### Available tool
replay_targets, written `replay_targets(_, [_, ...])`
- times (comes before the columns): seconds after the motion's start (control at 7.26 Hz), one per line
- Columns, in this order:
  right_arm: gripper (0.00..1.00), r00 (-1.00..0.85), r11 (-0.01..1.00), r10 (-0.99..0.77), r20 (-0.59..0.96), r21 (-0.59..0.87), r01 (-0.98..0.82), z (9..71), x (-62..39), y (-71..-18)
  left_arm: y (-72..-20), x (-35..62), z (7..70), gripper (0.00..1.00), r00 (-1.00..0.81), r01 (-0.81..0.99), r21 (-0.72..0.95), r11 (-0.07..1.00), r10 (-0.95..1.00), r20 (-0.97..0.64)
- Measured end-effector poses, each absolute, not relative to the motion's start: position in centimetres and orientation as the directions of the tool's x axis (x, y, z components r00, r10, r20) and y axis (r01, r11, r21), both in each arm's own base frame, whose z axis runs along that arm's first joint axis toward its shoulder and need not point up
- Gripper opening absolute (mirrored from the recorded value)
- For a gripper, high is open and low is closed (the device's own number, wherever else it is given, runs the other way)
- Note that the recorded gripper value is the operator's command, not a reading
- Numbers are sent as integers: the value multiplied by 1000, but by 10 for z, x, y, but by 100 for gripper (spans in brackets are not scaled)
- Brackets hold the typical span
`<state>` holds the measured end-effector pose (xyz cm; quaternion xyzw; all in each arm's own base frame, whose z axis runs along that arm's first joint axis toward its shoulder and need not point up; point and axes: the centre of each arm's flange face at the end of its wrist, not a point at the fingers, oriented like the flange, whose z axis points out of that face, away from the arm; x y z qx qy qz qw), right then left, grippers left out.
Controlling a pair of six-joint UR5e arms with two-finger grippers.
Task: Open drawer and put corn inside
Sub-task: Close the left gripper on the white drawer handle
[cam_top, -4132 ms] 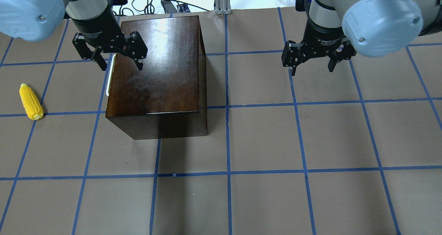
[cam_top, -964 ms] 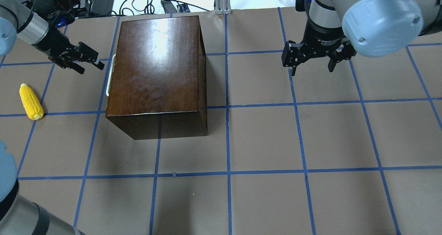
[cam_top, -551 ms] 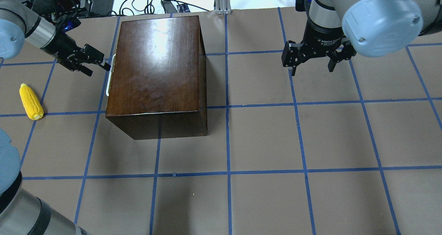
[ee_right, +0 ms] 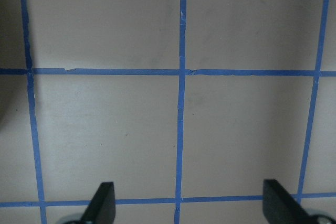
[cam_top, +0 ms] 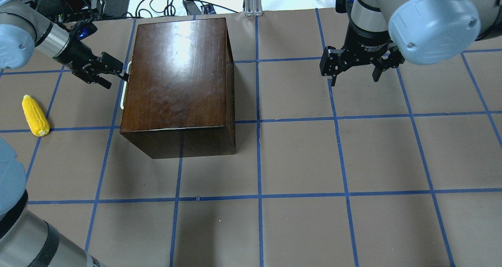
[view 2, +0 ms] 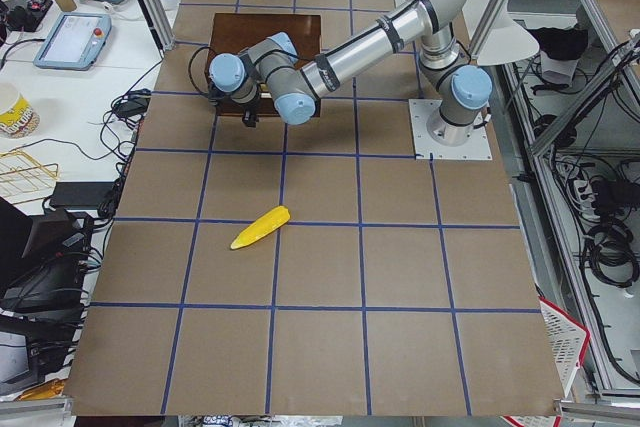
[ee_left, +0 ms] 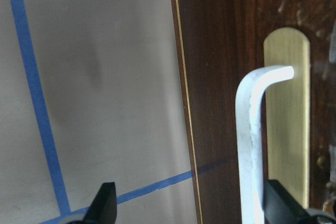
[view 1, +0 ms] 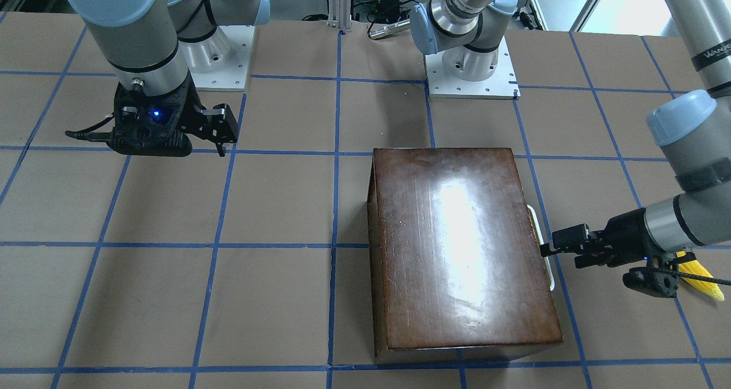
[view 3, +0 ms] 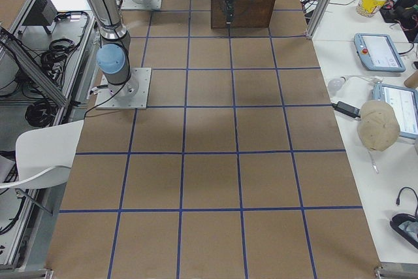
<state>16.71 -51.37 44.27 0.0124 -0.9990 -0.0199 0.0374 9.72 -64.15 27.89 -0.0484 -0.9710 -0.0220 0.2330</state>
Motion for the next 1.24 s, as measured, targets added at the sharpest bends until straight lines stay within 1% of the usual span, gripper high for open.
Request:
replay_targets(0.69, [100, -997, 999, -26, 74, 41, -23, 443, 167, -514, -637, 95, 255, 100, -876, 102, 53, 993, 64, 478])
replay_targets(1.24, [100, -997, 999, -26, 74, 41, -23, 443, 167, -514, -639, 100, 256, 100, -878, 119, 39, 992, 87, 470])
